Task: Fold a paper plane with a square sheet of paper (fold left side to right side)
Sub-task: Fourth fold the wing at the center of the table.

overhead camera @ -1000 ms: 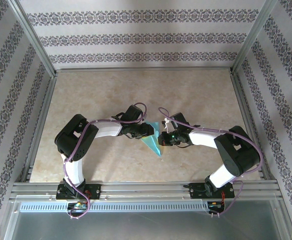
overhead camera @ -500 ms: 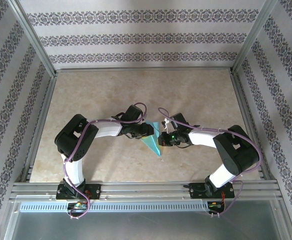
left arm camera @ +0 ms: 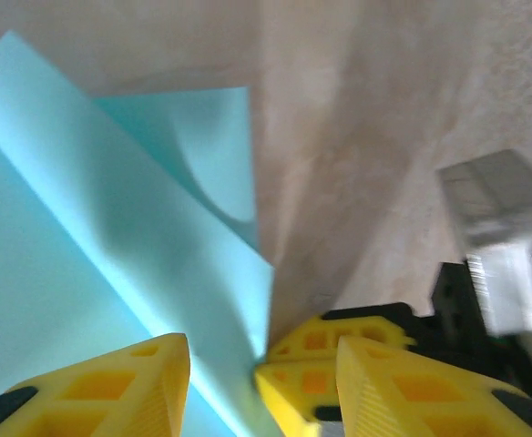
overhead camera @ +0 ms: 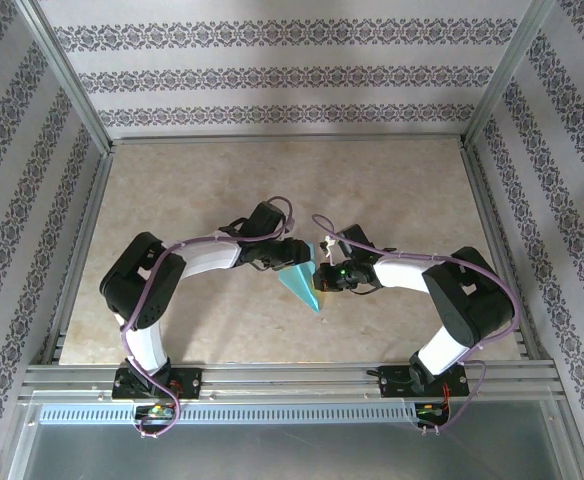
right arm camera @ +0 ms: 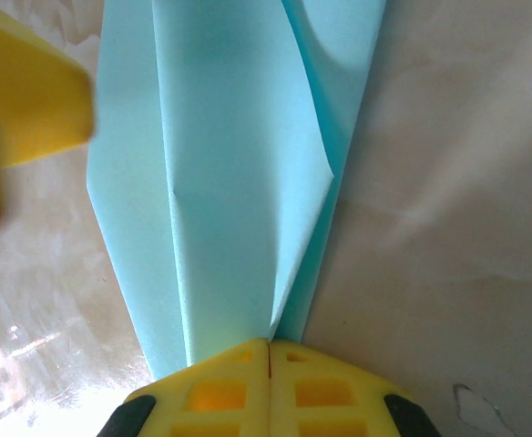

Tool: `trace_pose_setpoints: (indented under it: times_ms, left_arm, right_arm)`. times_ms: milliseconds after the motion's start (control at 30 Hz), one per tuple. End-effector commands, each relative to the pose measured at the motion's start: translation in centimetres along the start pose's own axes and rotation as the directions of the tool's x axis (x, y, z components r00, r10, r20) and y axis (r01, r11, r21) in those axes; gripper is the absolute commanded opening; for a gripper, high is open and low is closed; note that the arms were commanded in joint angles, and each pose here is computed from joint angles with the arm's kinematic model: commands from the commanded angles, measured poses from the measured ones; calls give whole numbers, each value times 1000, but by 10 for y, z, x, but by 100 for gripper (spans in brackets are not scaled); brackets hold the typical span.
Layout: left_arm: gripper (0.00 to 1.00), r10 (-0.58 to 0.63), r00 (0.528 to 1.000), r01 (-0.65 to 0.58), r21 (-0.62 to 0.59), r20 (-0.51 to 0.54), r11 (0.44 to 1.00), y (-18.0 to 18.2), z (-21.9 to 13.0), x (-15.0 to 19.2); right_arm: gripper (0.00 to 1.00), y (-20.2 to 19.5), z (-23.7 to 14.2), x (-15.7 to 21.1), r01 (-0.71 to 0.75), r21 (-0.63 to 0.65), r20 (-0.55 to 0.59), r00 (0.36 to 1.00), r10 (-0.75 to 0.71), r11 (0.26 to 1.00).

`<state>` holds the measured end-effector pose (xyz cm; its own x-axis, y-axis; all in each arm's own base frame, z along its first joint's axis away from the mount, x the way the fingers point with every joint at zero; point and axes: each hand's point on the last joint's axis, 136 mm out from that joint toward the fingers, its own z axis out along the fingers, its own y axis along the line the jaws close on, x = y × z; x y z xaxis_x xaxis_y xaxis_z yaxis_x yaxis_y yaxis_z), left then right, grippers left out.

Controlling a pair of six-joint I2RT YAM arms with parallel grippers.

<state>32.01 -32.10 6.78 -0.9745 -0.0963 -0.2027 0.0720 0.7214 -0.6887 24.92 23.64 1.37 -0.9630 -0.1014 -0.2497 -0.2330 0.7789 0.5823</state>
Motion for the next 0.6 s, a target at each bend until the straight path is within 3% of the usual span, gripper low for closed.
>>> trace_pose_setpoints:
  times_ms: [0, 200, 567]
  left_arm:
    - [41, 33, 999, -33, 7, 11, 999, -9, -8, -5]
    - [19, 20, 999, -17, 80, -36, 997, -14, 11, -2]
    - [13, -6, 996, -1, -75, -89, 997, 27, 31, 6]
  right_arm:
    - [0, -30, 11, 35, -23, 121, -114, 993, 36, 992]
    - [0, -29, 12, 35, -19, 123, -116, 993, 34, 992]
    - [0, -30, 11, 36, -17, 135, -129, 991, 34, 991]
